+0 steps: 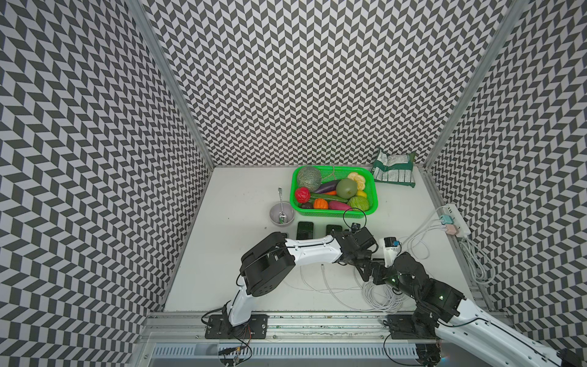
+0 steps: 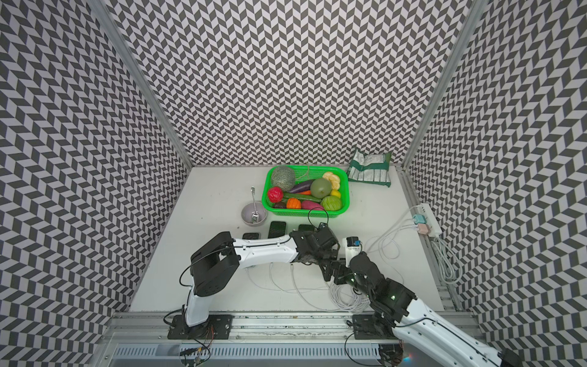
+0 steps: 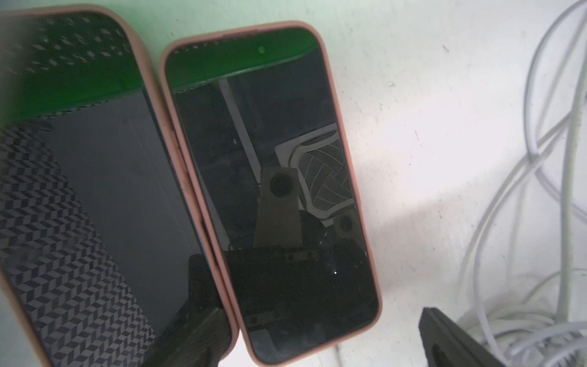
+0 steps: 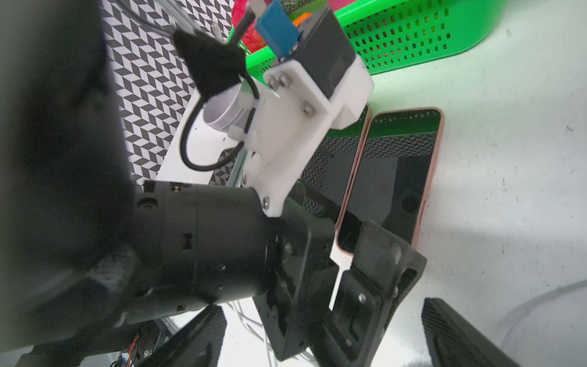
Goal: Unplug the charging cable from the phone
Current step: Adjust the phone at the center of the board.
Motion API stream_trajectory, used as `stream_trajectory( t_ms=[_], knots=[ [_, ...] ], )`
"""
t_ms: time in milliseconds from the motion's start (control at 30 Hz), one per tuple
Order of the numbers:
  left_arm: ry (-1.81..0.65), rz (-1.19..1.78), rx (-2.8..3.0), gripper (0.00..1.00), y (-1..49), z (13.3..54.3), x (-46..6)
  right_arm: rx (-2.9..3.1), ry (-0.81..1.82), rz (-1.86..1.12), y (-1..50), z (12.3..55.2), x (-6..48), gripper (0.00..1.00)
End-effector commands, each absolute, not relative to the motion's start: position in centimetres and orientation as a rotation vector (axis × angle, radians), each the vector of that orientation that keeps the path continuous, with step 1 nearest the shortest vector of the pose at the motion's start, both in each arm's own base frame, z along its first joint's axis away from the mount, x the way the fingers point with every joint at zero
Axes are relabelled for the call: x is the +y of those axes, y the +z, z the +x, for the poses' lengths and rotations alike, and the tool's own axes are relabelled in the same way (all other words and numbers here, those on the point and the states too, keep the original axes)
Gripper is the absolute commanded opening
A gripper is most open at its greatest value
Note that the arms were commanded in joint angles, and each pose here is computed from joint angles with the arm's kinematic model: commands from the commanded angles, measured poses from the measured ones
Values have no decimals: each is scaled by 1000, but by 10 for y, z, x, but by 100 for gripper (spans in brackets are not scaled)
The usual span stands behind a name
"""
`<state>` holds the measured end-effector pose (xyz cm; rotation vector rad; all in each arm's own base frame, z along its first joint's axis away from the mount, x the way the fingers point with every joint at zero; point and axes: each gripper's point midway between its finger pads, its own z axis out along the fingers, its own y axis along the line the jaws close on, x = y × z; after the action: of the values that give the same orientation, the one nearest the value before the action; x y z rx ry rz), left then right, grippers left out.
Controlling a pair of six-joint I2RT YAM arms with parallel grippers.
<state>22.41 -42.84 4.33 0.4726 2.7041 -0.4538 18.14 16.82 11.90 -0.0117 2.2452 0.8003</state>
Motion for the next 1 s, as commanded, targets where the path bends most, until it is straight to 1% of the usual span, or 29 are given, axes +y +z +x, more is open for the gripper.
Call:
stream_trajectory(
  t_ms=[0,633,800,967],
  knots=[
    [-592,502,2727,100,45,206,-438,2061,858,58,170,201,170,99],
    [-482,192,2769,100,23,250,-319,2073,858,35,167,206,176,100],
    [-467,165,2757,100,26,258,-310,2083,859,29,163,207,179,100],
    [-498,174,2730,100,40,260,-316,2093,853,25,159,208,179,100]
  ],
)
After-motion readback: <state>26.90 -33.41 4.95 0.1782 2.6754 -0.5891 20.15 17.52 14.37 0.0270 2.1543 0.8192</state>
